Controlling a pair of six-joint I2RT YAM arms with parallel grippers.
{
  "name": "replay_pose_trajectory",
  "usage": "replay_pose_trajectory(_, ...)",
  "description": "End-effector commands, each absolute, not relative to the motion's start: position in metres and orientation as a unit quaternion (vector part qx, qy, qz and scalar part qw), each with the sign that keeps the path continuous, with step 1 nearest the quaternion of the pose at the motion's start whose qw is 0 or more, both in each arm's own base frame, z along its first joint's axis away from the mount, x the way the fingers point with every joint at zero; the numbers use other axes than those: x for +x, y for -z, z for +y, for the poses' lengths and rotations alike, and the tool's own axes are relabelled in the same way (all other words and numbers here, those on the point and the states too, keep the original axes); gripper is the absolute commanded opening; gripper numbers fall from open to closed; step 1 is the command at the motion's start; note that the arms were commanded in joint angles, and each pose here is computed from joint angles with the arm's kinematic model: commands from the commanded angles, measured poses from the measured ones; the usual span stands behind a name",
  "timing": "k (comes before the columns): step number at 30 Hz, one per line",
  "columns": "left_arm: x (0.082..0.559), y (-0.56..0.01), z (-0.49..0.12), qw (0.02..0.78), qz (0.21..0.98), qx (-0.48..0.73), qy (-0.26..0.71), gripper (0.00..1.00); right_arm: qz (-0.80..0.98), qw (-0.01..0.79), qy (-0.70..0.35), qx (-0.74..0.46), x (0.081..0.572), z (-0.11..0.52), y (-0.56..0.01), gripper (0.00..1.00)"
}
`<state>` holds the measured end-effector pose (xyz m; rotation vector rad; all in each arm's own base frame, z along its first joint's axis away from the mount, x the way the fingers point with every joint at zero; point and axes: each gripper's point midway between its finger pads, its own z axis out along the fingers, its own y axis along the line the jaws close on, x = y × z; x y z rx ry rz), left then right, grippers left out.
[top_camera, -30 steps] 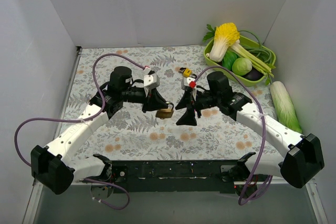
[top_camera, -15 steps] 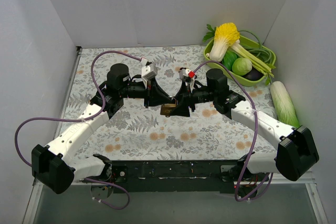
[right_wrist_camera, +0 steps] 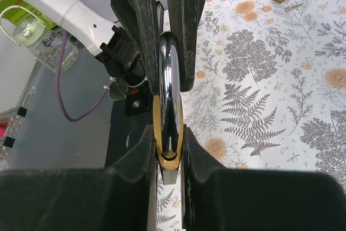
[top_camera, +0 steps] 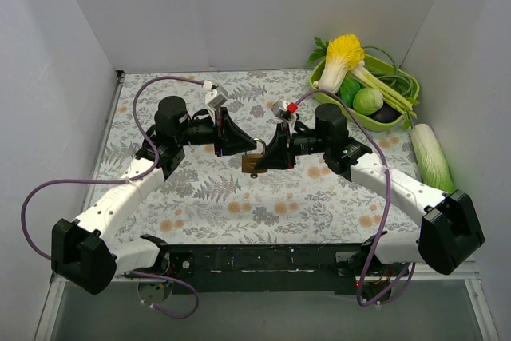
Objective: Lock with the key
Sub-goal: Lock the lock.
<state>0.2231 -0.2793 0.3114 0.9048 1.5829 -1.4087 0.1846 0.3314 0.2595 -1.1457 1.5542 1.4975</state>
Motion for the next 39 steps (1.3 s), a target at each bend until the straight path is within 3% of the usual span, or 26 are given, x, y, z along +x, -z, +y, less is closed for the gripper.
replay_pose_trajectory(1,0.232,-0.325,-0.275,0.415,0.634,0.323,0.567,0.15,0.592,0.352,-0.582,-0.432,0.189,0.335,-0.272,0.01)
replay_pose_trajectory(3,0.234,-0.315,-0.274,0.403,0.653,0.302,0.566,0.31,0.594,0.352,-0.586,-0.424,0.191,0.335,-0.277,0.01)
replay_pose_trajectory(8,0.236,-0.297,-0.268,0.395,0.686,0.267,0.550,0.44,0.604,0.350,-0.590,-0.407,0.197,0.337,-0.280,0.01)
replay_pose_trajectory(12,0.254,-0.279,-0.257,0.398,0.739,0.191,0.510,0.59,0.636,0.355,-0.580,-0.364,0.213,0.336,-0.277,0.01)
replay_pose_trajectory(13,0.256,-0.276,-0.255,0.388,0.749,0.166,0.510,0.72,0.647,0.357,-0.578,-0.348,0.219,0.336,-0.276,0.01)
replay_pose_trajectory(14,0.258,-0.273,-0.253,0.385,0.756,0.148,0.508,0.77,0.651,0.359,-0.575,-0.340,0.222,0.336,-0.276,0.01)
replay_pose_trajectory(17,0.266,-0.269,-0.250,0.374,0.771,0.092,0.507,0.84,0.672,0.363,-0.561,-0.319,0.234,0.337,-0.274,0.01)
replay_pose_trajectory(22,0.286,-0.282,-0.253,0.401,0.763,0.078,0.501,0.73,0.675,0.346,-0.563,-0.330,0.234,0.341,-0.268,0.01)
replay_pose_trajectory(26,0.284,-0.286,-0.259,0.425,0.738,0.151,0.501,0.63,0.659,0.325,-0.571,-0.365,0.223,0.346,-0.267,0.01)
replay_pose_trajectory(30,0.277,-0.273,-0.261,0.415,0.739,0.190,0.496,0.49,0.642,0.315,-0.578,-0.393,0.213,0.346,-0.270,0.01)
replay_pose_trajectory(36,0.276,-0.263,-0.265,0.418,0.744,0.229,0.468,0.35,0.632,0.297,-0.583,-0.415,0.205,0.351,-0.272,0.01)
replay_pose_trajectory(39,0.274,-0.260,-0.272,0.413,0.747,0.244,0.461,0.22,0.640,0.278,-0.584,-0.415,0.204,0.356,-0.267,0.01)
